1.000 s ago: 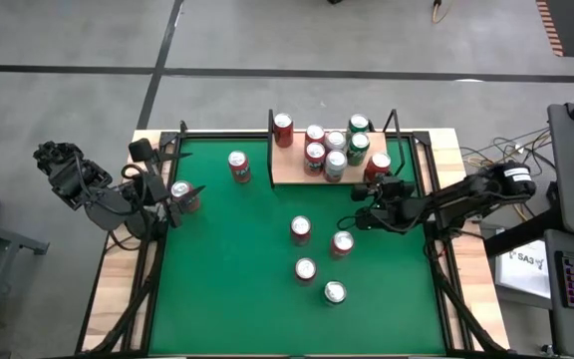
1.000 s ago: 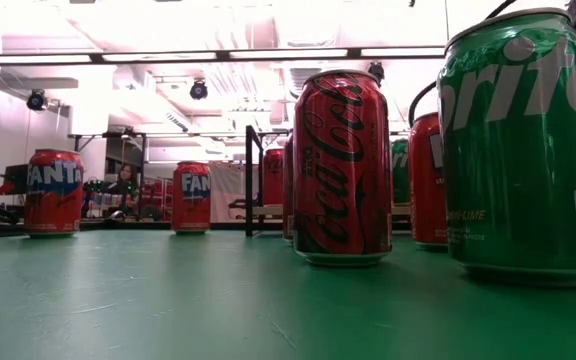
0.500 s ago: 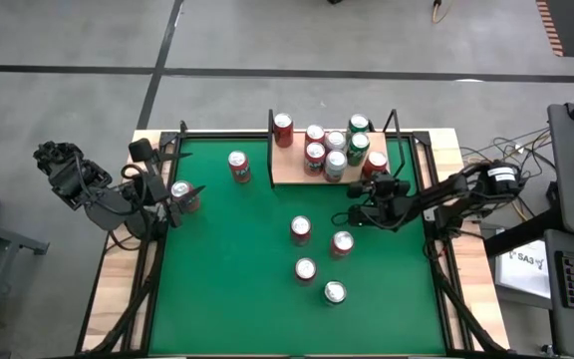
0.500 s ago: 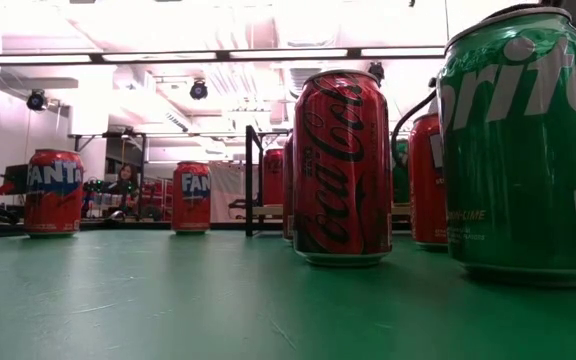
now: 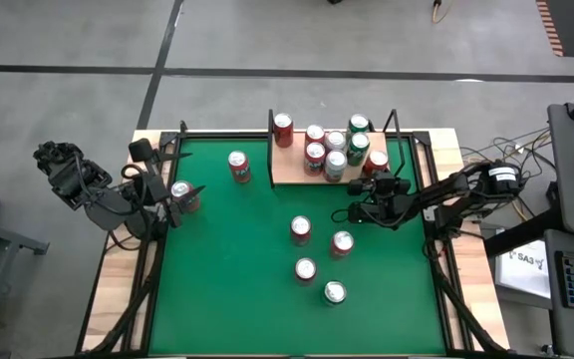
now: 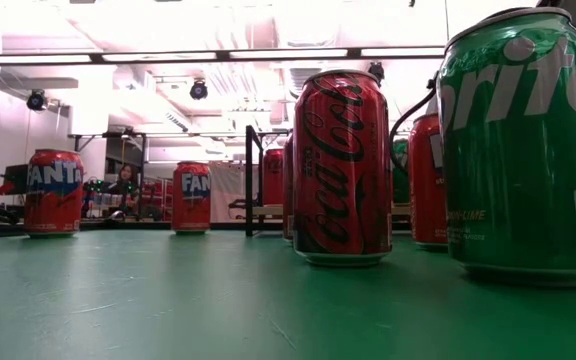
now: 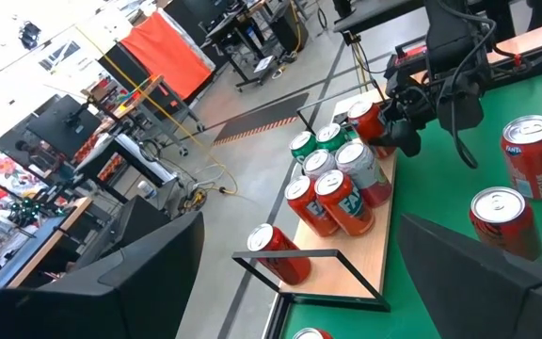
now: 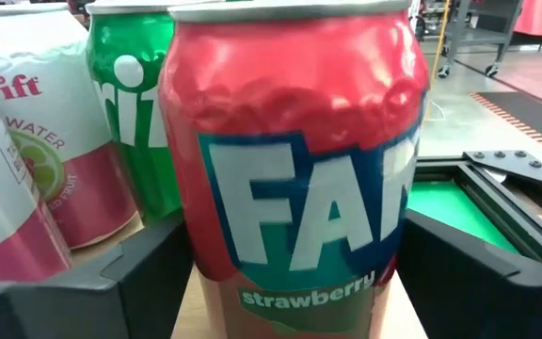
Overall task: Place canned beverage on shelf
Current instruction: Put the red soda can on the shelf
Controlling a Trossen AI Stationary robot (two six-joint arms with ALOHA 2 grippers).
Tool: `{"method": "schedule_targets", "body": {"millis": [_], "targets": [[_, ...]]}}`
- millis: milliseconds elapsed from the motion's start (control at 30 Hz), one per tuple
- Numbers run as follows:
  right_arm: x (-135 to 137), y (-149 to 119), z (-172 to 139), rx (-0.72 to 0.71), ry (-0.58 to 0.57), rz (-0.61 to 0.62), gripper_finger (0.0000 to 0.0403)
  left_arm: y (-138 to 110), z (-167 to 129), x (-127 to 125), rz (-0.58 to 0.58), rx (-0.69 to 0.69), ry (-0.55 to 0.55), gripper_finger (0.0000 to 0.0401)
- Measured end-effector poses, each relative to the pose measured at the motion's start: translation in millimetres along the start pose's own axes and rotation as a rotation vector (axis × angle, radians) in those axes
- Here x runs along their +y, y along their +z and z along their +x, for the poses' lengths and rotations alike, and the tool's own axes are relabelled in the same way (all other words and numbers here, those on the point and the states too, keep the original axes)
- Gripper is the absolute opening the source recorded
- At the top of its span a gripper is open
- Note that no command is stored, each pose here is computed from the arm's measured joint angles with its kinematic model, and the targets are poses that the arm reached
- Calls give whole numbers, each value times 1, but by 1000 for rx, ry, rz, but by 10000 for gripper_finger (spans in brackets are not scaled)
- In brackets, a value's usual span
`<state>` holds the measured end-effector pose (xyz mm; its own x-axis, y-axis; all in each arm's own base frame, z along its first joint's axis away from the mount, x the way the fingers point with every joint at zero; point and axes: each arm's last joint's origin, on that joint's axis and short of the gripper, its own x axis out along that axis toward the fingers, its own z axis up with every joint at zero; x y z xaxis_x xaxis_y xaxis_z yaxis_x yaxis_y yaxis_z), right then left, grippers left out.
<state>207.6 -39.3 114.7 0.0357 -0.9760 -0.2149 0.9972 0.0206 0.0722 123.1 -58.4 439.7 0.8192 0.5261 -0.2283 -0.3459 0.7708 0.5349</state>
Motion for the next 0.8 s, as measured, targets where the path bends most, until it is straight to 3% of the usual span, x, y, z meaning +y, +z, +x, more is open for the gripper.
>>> {"method": "schedule_targets", "body": {"millis": [200, 800], "targets": [[0, -1, 0, 25, 7, -7, 350, 0, 0, 0, 0, 0, 0, 335], [12, 28, -4, -2, 18, -37, 338, 0, 0, 0, -8, 0, -2, 335]]}}
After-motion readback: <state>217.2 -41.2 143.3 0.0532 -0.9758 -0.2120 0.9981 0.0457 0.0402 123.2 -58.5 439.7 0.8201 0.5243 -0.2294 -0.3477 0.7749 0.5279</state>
